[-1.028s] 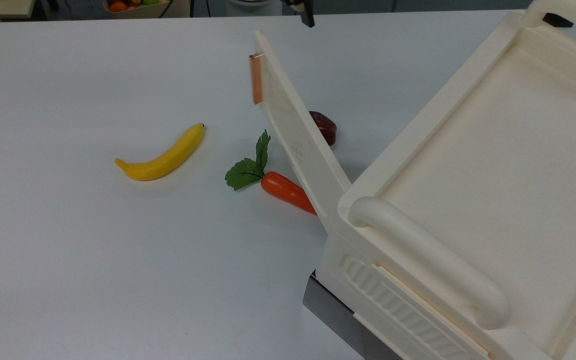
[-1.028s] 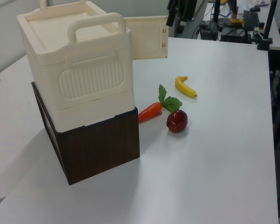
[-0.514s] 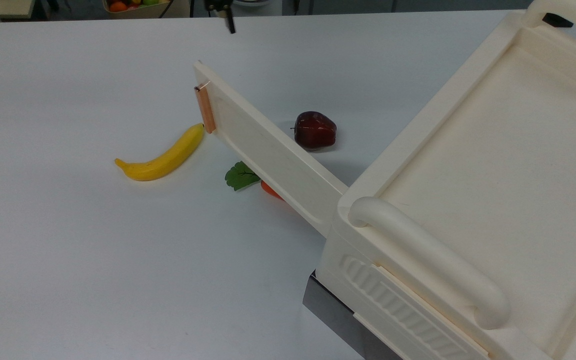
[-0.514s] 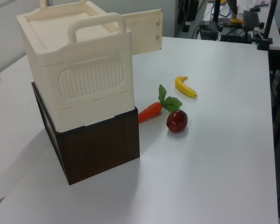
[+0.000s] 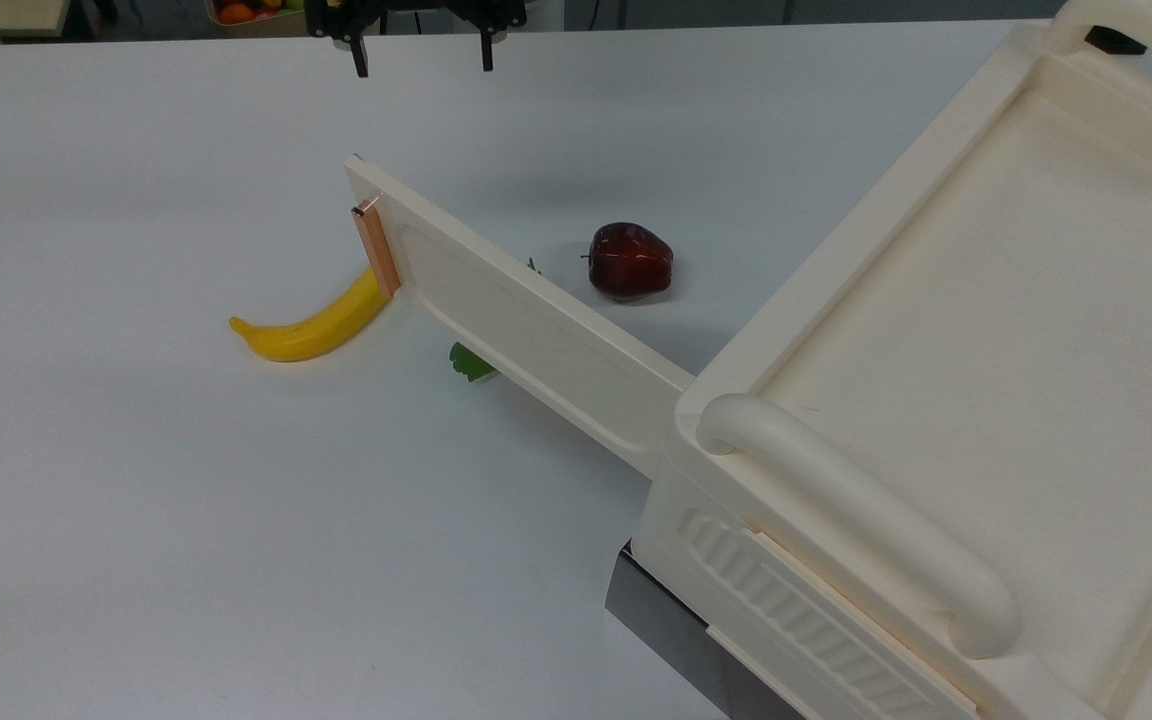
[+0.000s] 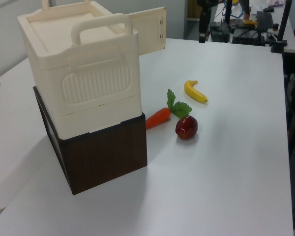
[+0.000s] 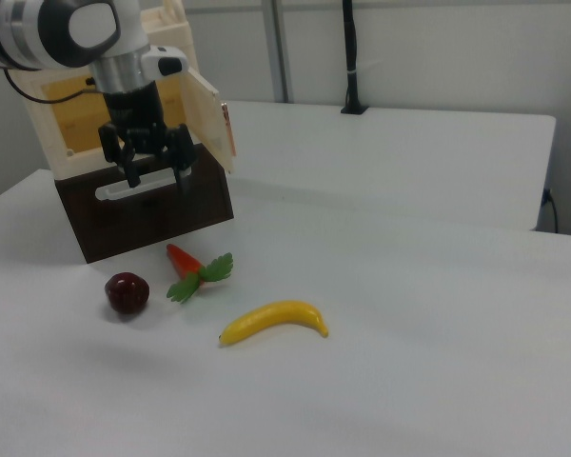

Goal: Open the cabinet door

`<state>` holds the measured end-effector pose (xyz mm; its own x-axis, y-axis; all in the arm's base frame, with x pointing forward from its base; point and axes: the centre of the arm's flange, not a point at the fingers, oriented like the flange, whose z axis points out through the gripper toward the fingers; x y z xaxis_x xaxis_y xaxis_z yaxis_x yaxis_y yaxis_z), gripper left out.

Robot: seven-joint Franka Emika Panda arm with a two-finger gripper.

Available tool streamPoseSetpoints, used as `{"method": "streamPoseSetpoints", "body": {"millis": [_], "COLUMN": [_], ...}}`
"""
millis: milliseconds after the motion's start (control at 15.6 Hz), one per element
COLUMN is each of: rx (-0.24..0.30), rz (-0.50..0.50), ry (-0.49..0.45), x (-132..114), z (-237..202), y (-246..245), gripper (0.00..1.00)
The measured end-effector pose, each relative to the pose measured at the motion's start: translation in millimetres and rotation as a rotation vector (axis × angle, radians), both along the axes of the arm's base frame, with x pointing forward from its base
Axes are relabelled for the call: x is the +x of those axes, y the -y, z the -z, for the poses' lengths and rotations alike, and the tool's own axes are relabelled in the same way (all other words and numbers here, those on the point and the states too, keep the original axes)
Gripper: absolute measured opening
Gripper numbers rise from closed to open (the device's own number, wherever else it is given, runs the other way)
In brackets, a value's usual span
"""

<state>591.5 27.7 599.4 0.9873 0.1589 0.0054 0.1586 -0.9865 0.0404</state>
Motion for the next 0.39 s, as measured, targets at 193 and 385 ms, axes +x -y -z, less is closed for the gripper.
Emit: {"method": "streamPoseSetpoints", "body": {"millis": [193, 385], "rx": [-0.022, -0.024], "rz": [0.06, 0.083], "ry": [-0.059, -0.06], "x": [-6.8, -10.1], "z": [7.5, 3.2], "y": [3.6, 10.0], "gripper": [1.0, 1.0]}}
